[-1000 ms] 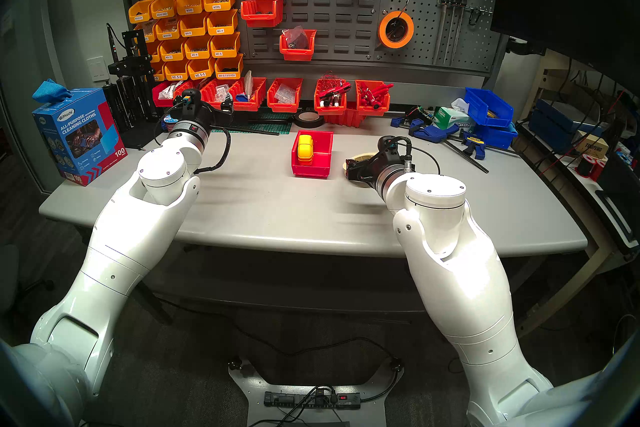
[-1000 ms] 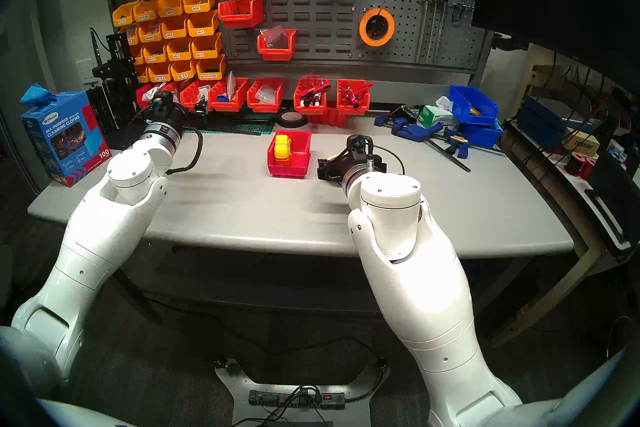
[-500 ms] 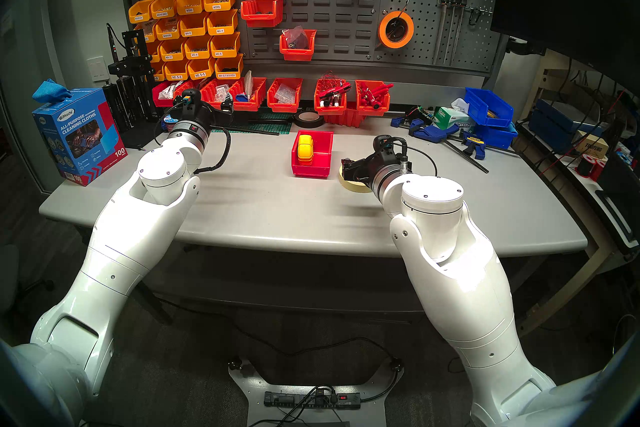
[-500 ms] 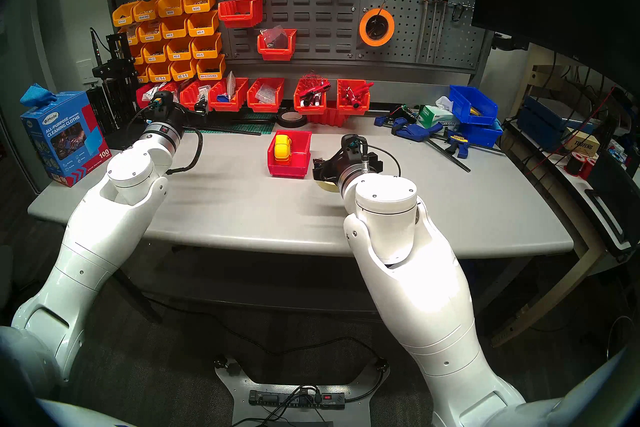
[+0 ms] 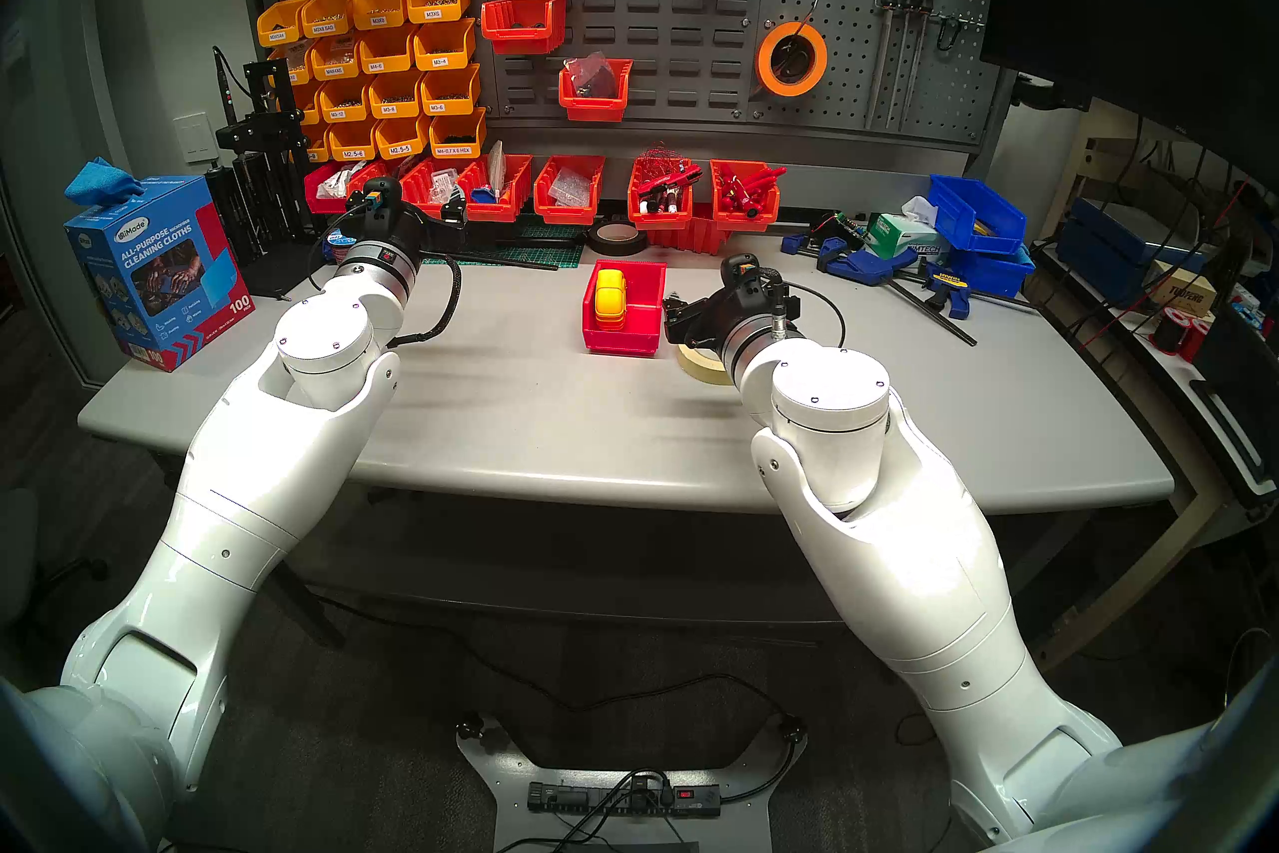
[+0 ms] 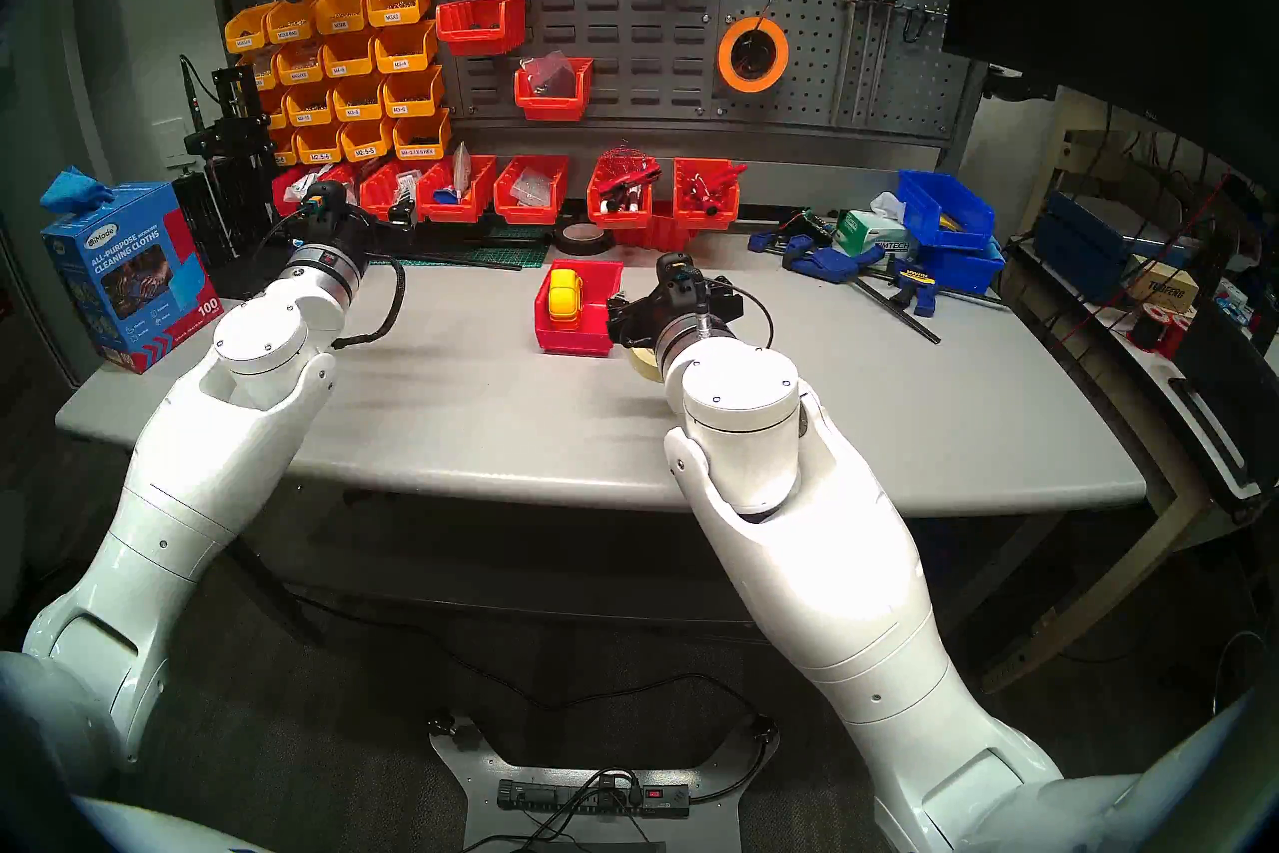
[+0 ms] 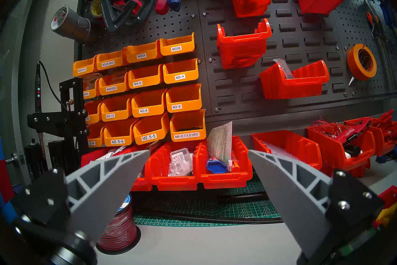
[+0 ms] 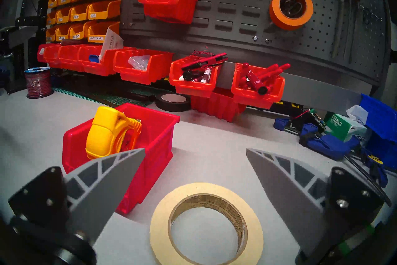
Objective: Take out tools from the storage box
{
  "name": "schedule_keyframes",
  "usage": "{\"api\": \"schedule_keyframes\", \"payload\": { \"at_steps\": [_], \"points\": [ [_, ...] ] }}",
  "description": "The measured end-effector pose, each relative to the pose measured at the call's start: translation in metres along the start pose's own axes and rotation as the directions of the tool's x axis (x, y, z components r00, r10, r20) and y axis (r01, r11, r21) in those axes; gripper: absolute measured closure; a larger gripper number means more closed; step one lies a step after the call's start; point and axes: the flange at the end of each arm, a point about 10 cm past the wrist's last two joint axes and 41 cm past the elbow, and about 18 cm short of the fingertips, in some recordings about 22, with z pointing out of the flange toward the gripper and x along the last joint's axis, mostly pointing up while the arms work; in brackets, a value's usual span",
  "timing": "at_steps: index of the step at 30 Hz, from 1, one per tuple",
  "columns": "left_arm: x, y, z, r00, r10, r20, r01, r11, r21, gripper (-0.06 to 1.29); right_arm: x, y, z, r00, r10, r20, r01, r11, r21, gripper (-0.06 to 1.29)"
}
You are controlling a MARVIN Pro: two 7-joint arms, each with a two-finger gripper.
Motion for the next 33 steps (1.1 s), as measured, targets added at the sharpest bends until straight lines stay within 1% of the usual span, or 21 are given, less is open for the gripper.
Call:
{"api": "schedule_keyframes", "payload": {
  "at_steps": [6,13,22,33],
  "points": [
    [0.0,0.0,0.0,1.0,0.0,0.0,0.0,1.0,0.0,0.0,0.007,-0.009,0.012,0.998,-0.036,-0.049,0.037,0.999,0.018,0.01],
    [0.0,0.0,0.0,1.0,0.0,0.0,0.0,1.0,0.0,0.0,0.014,-0.016,0.024,0.995,-0.053,-0.089,0.056,0.998,0.029,0.01],
    [0.0,0.0,0.0,1.0,0.0,0.0,0.0,1.0,0.0,0.0,0.02,-0.026,0.037,0.991,-0.058,-0.125,0.064,0.997,0.043,0.01],
    [0.0,0.0,0.0,1.0,0.0,0.0,0.0,1.0,0.0,0.0,0.027,-0.033,0.043,0.987,-0.049,-0.155,0.057,0.997,0.044,0.01]
  ]
}}
